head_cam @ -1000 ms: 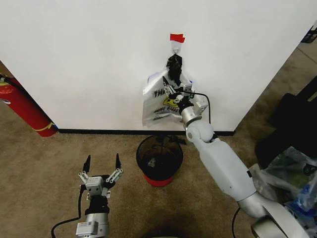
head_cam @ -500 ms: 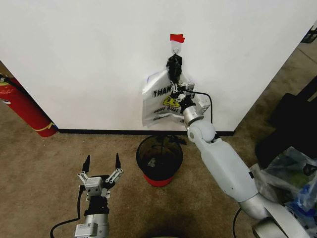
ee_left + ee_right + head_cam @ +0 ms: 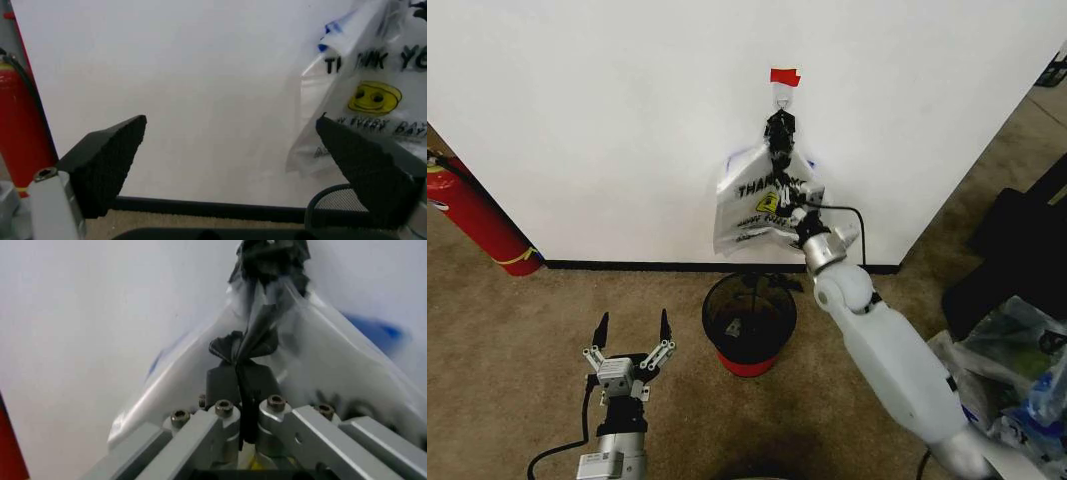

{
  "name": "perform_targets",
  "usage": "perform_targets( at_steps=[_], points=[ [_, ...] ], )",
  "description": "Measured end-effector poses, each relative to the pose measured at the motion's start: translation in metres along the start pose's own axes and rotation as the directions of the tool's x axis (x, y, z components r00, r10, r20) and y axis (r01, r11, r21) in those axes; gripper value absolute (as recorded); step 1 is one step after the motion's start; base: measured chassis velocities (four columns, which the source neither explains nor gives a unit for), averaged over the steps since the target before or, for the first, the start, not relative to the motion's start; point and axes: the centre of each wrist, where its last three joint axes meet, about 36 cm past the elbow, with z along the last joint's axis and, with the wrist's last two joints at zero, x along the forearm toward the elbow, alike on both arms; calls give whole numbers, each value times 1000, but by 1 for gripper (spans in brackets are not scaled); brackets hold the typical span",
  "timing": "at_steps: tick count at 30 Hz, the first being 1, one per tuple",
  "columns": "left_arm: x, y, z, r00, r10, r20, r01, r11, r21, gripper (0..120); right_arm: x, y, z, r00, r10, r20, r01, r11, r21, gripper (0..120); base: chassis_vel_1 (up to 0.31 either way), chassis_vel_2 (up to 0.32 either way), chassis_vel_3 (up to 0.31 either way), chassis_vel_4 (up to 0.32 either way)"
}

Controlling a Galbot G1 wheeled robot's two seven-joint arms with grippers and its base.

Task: Pick up the garbage bag from the wall and place it over the trash bin.

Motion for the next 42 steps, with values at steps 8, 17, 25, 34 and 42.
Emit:
perform_targets(
  at_steps=[8,17,25,34,42],
  points=[
    [0,0,-1,1000,8,2,-8,1000,3,100,66,8,8,999,-1,-36,3,999,37,0,0,0,0,0],
    [-1,-2,2,1000,15,-3,-15,1000,13,100,116,19,8,999,13,-44,-10,997,79,0,0,0,0,0],
    [-1,-1,3,1000,18,-6,-18,1000,21,100,154,25,7,998,44,-55,-39,995,92,0,0,0,0,0],
    [-3,0,5,1000,20,-8,-20,999,30,100,205,35,8,996,69,-58,-60,988,143,0,0,0,0,0],
    [-3,0,6,1000,21,-12,-20,999,38,100,228,46,11,996,83,-23,-78,982,170,0,0,0,0,0]
  ],
)
